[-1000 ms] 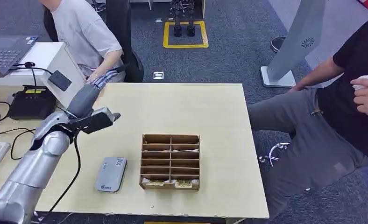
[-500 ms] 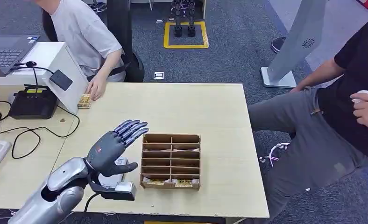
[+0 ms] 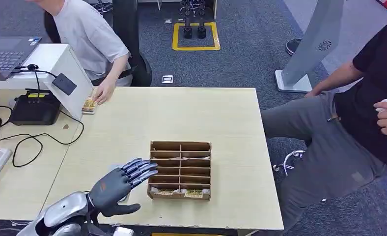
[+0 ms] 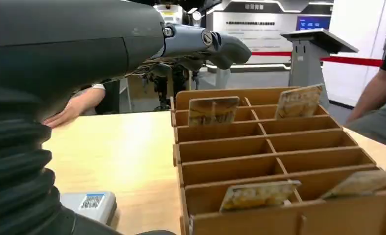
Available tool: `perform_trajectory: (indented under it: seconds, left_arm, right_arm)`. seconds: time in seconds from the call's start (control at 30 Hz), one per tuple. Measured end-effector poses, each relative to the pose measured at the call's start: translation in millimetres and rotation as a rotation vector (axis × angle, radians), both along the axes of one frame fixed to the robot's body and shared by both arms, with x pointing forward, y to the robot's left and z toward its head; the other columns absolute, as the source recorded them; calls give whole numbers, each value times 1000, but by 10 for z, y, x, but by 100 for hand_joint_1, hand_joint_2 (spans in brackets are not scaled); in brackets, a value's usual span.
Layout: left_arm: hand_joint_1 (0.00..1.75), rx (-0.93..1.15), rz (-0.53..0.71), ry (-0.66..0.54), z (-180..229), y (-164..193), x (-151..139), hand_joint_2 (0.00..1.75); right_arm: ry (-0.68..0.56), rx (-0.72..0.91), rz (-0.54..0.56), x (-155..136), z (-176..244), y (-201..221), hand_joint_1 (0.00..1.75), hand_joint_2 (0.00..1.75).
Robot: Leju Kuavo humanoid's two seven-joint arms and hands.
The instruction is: Pass the card to the sensor for recognition and then transmit it.
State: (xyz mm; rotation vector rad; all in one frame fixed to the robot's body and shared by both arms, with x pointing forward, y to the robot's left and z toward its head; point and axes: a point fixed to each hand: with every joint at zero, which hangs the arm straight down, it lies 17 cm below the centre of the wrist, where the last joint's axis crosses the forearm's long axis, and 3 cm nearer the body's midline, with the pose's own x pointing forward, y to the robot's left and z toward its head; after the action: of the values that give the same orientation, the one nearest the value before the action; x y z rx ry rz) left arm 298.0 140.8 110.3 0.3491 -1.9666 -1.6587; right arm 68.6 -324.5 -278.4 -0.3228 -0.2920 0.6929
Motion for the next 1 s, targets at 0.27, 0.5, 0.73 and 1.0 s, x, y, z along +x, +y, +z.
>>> perform_trajectory:
  seconds: [0.27,0.5,0.73,1.0]
  left_arm:
    - [0,12,-8,43,-97,59,-85,175]
    - [0,22,-24,35,-131,-58,-149,175]
    - [0,40,-18,1,-126,-104,-140,175]
    - [0,24,-12,-27,-100,-314,-168,175]
  right_arm:
    - [-4,0,-7,6,3,-26,0,175]
    - [0,-2,-9,-3,1,-32,0,175]
    - [1,-3,-12,-7,1,-35,0,175]
    - [0,-4,-20,-3,1,-41,0,175]
